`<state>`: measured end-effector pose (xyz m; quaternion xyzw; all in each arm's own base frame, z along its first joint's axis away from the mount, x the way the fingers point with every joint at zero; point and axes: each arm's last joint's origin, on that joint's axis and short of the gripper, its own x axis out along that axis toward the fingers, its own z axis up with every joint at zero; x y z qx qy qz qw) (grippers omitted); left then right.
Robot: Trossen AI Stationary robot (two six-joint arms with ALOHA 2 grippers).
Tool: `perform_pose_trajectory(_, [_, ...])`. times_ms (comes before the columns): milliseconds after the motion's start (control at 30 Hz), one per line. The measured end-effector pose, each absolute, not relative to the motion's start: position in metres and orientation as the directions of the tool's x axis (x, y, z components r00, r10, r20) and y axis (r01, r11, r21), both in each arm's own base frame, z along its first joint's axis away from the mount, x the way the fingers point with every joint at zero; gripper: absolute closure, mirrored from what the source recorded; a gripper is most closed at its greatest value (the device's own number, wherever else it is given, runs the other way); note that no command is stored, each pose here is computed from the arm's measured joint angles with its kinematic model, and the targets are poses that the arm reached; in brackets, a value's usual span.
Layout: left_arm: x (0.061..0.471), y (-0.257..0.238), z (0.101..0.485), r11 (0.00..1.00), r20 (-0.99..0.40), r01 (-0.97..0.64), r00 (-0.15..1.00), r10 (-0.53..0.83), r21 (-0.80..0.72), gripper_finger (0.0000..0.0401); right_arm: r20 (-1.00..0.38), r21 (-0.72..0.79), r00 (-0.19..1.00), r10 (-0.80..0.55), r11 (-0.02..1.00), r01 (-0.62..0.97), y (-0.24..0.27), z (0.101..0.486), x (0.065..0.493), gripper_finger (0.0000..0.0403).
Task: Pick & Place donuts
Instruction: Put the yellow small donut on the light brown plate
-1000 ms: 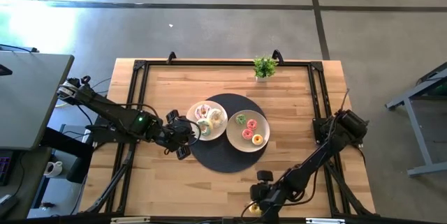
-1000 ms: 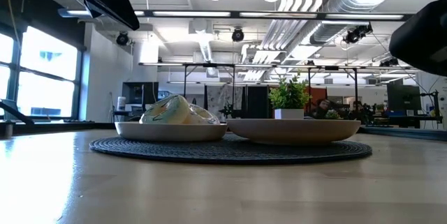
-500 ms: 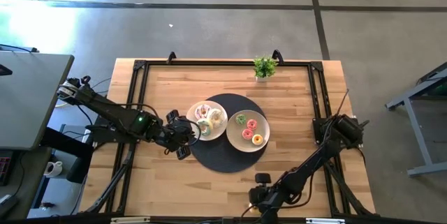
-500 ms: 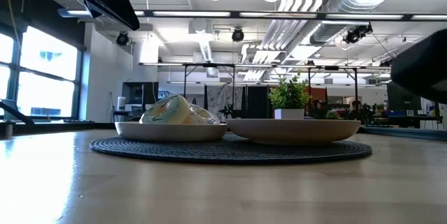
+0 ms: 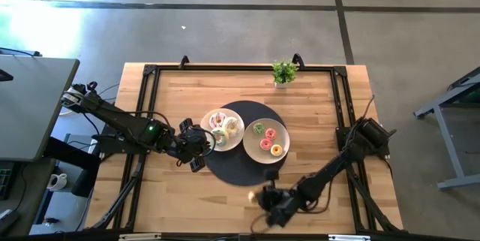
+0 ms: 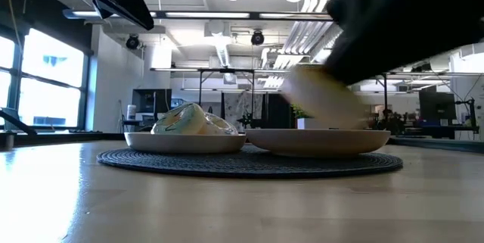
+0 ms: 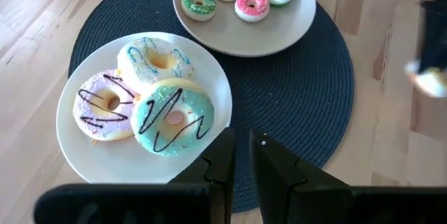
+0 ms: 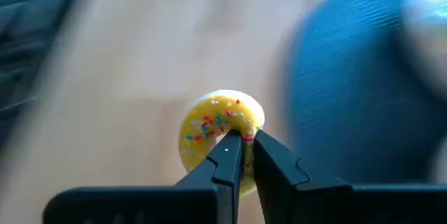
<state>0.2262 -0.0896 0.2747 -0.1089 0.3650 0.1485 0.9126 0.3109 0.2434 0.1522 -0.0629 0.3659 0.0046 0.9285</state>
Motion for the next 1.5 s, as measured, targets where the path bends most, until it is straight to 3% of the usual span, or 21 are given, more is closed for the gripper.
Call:
perform_pose_trajectory(200, [0.226, -0.09, 0.275, 0.933, -0.698, -0.35, 0.69, 0.192, -0.089, 0.0359, -0.541, -0.28, 0.749, -0.382, 0.922, 0.268, 0.19, 0.16, 0.342, 0.0389])
perform_pose_trajectory(300, [0.226, -0.09, 0.275, 0.933, -0.699, -0.35, 0.689, 0.192, -0.088, 0.0359, -0.541, -0.271, 0.709, -0.452, 0.892, 0.362, 0.162, 0.159, 0.355, 0.0395])
perform_pose_trajectory(567, [0.226, -0.09, 0.275, 0.939, -0.7, -0.337, 0.688, 0.193, -0.073, 0.0359, -0.722, -0.121, 0.558, -0.409, 0.868, 0.481, 0.105, 0.149, 0.366, 0.038])
perform_pose_trajectory(767, [0.226, -0.09, 0.274, 0.946, -0.707, -0.317, 0.685, 0.175, -0.073, 0.0359, -0.734, -0.146, 0.51, -0.448, 0.838, 0.526, 0.089, 0.147, 0.366, 0.0386])
perform_pose_trajectory(1200, [0.226, -0.09, 0.274, 0.958, -0.71, -0.282, 0.684, 0.167, -0.046, 0.0359, -0.692, -0.1, 0.589, -0.417, 0.864, 0.494, 0.086, 0.19, 0.358, 0.0388])
perform_pose_trajectory(1500, [0.226, -0.09, 0.274, 0.958, -0.71, -0.282, 0.684, 0.167, -0.046, 0.0359, -0.782, -0.18, 0.41, -0.469, 0.8, 0.572, 0.07, 0.181, 0.343, 0.0387])
